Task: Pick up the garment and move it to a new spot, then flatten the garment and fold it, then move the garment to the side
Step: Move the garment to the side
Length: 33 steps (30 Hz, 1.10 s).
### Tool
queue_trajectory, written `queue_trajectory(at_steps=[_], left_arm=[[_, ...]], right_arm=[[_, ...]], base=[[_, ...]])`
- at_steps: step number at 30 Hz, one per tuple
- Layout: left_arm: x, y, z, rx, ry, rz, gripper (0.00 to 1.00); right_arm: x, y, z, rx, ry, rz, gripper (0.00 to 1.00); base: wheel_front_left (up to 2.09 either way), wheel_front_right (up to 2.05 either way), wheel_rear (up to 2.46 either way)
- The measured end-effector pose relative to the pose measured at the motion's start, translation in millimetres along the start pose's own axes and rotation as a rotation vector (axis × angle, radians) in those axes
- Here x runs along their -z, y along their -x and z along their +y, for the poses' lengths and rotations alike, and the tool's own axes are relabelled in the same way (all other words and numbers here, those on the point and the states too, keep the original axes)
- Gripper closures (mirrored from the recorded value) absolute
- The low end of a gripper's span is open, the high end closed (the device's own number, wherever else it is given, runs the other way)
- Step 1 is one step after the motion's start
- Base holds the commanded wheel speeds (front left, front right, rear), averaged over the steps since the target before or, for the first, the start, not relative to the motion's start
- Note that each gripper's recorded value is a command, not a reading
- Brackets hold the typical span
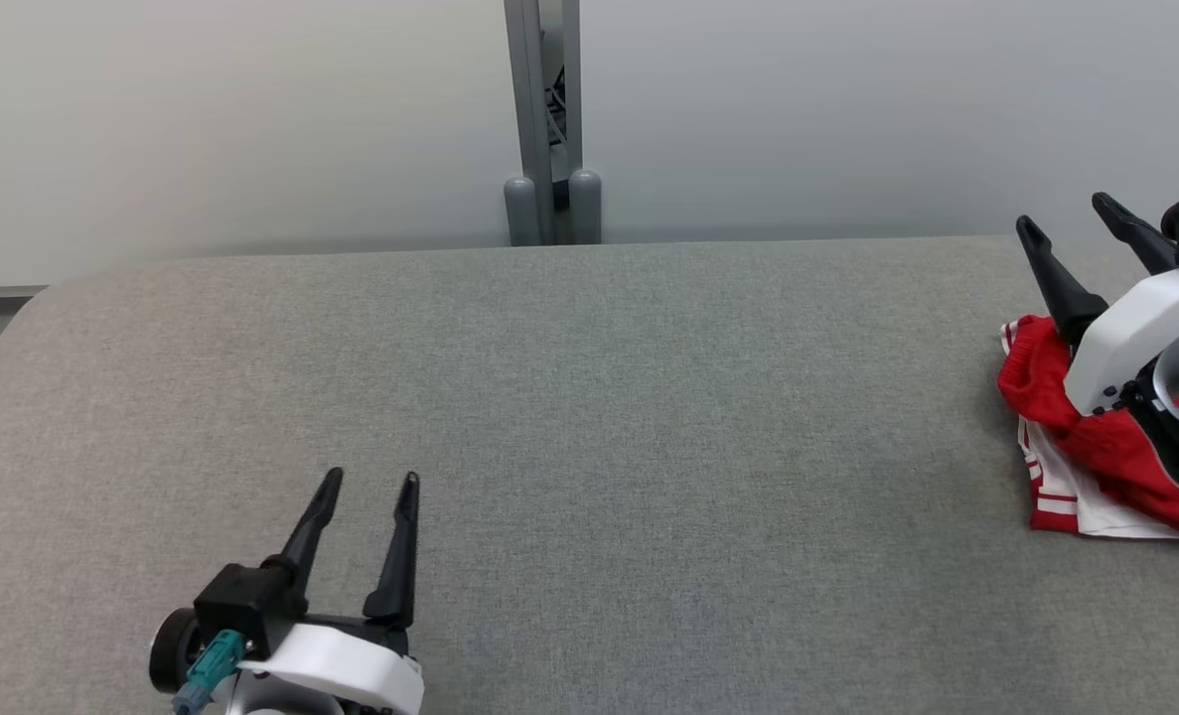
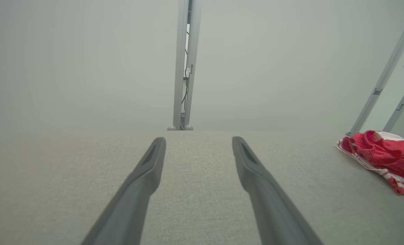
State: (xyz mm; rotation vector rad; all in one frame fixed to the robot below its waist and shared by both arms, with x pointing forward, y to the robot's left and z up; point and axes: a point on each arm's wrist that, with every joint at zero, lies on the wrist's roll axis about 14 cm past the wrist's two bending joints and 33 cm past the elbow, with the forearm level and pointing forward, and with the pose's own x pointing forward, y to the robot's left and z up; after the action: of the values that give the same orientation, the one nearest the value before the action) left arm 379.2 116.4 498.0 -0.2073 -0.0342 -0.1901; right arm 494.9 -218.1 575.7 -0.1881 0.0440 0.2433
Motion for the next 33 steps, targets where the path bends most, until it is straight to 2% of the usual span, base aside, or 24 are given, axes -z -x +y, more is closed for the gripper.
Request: queue_trajectory(at_steps=[5,8,10,15,23,28,33], left_arm=[[-11,9,19,-0.078,-0.019,-0.033,0.0],[-20,13,26,-0.103,-0.027,-0.058,0.0],[-24,15,30,-0.121,-0.026,-0.07,0.0],[-33,19,36,-0.144,-0.014,-0.102,0.0],[-41,23,35,-0.146,-0.019,-0.126,0.0],[-42,25,34,-0.145,-0.019,-0.132,0.0],[-36,29,35,-0.159,-0.019,-0.113,0.0]], right_arm=[[-41,2,25,-0.046,-0.116,-0.171,0.0],[-44,12,40,-0.056,-0.179,-0.235,0.0],[-47,20,46,-0.036,-0.264,-0.287,0.0],[-42,43,67,-0.008,-0.339,-0.355,0.0],[-14,71,97,0.051,-0.47,-0.349,0.0],[21,84,102,0.09,-0.431,-0.257,0.0],[43,96,93,0.137,-0.334,-0.195,0.0]], base=[[0.0,0.0,0.0],[0.0,0.0,0.0],[0.0,0.0,0.0],[0.0,0.0,0.0],[0.0,0.0,0.0],[0.0,0.0,0.0],[0.0,0.0,0.0]])
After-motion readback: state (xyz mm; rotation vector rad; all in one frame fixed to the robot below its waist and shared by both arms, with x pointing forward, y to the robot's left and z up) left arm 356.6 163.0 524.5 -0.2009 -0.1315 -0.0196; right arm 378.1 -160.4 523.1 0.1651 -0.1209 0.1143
